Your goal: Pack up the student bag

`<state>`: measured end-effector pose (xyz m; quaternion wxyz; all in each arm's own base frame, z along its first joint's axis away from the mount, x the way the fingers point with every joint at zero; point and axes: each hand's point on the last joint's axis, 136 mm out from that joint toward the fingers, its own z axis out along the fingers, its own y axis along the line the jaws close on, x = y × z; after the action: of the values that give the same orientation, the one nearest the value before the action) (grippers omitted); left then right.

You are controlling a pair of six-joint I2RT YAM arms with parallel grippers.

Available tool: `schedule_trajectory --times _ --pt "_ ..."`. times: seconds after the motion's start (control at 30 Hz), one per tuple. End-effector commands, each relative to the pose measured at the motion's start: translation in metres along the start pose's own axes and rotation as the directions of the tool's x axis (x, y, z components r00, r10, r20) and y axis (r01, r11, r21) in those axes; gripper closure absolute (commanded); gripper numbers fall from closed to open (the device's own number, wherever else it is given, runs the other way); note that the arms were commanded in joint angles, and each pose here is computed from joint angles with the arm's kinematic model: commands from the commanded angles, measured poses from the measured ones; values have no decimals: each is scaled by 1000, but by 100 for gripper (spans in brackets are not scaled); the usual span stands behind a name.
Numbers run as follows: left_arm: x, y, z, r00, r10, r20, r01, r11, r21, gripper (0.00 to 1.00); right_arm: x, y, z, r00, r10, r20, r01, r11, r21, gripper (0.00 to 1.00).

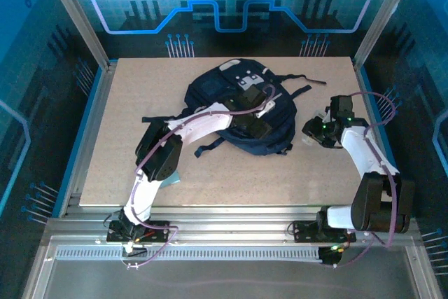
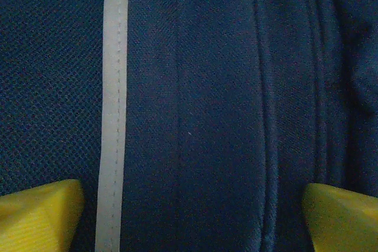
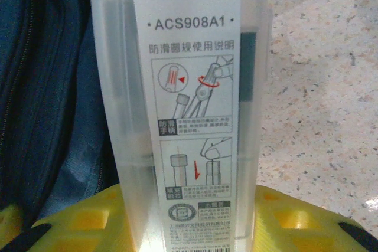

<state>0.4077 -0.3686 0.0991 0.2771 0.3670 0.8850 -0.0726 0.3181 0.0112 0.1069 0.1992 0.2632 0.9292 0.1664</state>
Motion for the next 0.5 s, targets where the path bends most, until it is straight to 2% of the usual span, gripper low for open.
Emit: schedule_trajectory --times 0.0,0.13,0.33,0.4,0.47 --pt "7 15 9 998 30 -53 -34 996 -78 15 -10 12 -13 999 -32 27 34 997 -63 60" --pt "-3 14 5 1000 -4 -31 2 999 -54 47 -8 14 -21 998 -43 41 46 996 -73 61" --pt "-21 13 -28 992 -123 24 121 991 60 88 -5 31 -24 999 -16 45 24 985 -170 62" --pt "-25 16 -40 983 -179 39 174 979 108 97 -4 42 -24 999 -18 47 27 979 -200 63" --pt "-31 24 -51 969 -239 60 228 962 147 100 -4 53 -24 999 -24 47 34 974 -223 62"
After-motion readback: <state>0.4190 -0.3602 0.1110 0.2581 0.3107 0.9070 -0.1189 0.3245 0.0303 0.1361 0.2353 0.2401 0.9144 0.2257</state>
